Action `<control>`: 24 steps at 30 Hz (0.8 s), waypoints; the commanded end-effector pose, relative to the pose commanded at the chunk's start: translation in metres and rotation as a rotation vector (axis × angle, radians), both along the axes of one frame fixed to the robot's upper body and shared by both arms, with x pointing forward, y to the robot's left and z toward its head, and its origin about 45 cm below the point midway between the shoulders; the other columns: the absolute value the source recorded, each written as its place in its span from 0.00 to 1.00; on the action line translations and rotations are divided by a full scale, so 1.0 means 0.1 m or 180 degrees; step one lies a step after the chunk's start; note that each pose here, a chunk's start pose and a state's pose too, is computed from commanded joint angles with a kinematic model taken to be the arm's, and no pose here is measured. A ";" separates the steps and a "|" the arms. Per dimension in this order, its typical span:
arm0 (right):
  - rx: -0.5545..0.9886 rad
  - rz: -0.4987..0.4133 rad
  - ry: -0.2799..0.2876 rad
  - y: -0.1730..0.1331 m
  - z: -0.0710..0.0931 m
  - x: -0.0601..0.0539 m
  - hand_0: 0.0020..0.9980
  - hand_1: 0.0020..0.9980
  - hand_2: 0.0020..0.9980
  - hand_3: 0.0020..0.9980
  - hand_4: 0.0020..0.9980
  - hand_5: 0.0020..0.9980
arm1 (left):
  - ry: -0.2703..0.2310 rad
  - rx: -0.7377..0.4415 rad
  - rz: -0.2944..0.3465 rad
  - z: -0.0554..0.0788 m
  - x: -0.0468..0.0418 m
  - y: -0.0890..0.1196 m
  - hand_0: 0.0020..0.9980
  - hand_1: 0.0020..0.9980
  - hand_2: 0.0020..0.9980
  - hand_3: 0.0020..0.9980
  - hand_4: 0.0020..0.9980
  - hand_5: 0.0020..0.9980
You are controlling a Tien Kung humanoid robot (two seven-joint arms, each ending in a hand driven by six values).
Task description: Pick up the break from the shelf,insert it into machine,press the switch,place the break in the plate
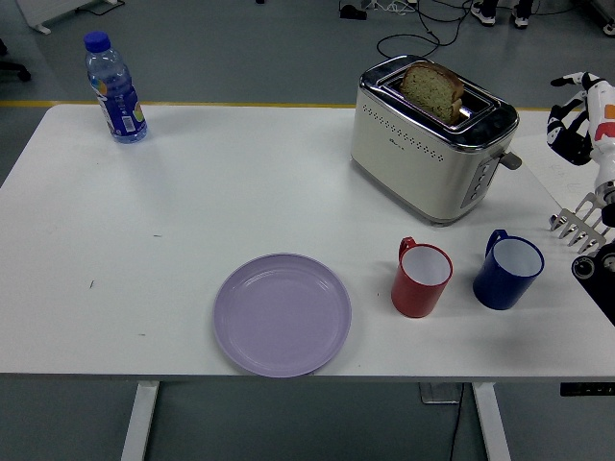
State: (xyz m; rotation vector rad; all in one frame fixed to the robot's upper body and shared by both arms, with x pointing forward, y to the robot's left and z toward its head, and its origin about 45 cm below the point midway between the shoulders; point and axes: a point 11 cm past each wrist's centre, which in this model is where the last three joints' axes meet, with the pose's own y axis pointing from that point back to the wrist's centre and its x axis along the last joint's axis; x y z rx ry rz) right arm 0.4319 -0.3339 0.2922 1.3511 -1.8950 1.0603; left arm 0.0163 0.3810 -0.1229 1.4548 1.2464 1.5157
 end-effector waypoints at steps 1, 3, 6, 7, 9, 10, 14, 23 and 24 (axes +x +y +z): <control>-0.0016 0.0001 0.0044 0.00 -0.05 -0.01 0.11 0.20 0.31 0.58 0.47 0.00 | 0.0004 -0.0001 0.0004 0.00 -0.007 0.00 0.42 0.49 0.53 0.60 0.42 1.00; -0.0028 0.0002 0.0083 0.00 -0.09 -0.01 0.11 0.20 0.31 0.58 0.47 0.00 | 0.0007 -0.0002 0.0008 0.00 -0.012 -0.01 0.42 0.49 0.53 0.60 0.42 1.00; -0.0027 0.0004 0.0183 0.01 -0.21 -0.02 0.11 0.19 0.30 0.57 0.47 0.00 | 0.0011 0.0000 0.0016 0.00 -0.024 -0.01 0.42 0.49 0.53 0.60 0.42 1.00; -0.0025 -0.0004 0.0200 0.00 -0.24 -0.02 0.11 0.19 0.30 0.57 0.47 0.00 | 0.0012 0.0002 0.0013 0.00 -0.028 0.00 0.42 0.49 0.53 0.60 0.42 1.00; -0.0009 -0.0023 0.0222 -0.02 -0.27 -0.04 0.11 0.19 0.30 0.57 0.47 0.00 | 0.0017 0.0004 0.0009 0.00 -0.038 0.00 0.42 0.49 0.53 0.60 0.42 1.00; 0.0001 -0.0039 0.0245 -0.03 -0.31 -0.05 0.10 0.19 0.30 0.57 0.45 0.00 | 0.0020 0.0005 0.0000 0.00 -0.042 0.00 0.42 0.49 0.53 0.60 0.42 1.00; 0.0004 -0.0048 0.0313 -0.04 -0.39 -0.05 0.10 0.19 0.30 0.57 0.45 0.00 | 0.0022 0.0006 -0.0012 0.00 -0.041 0.01 0.42 0.49 0.53 0.60 0.42 1.00; 0.0016 0.0007 0.0432 0.05 -0.55 -0.06 0.09 0.19 0.29 0.58 0.45 0.00 | 0.0023 0.0004 -0.0018 0.00 -0.033 0.01 0.42 0.49 0.53 0.60 0.42 1.00; 0.0017 0.0015 0.0434 0.07 -0.56 -0.06 0.09 0.19 0.29 0.58 0.45 0.00 | 0.0023 0.0004 -0.0019 0.00 -0.033 0.01 0.42 0.49 0.53 0.60 0.42 1.00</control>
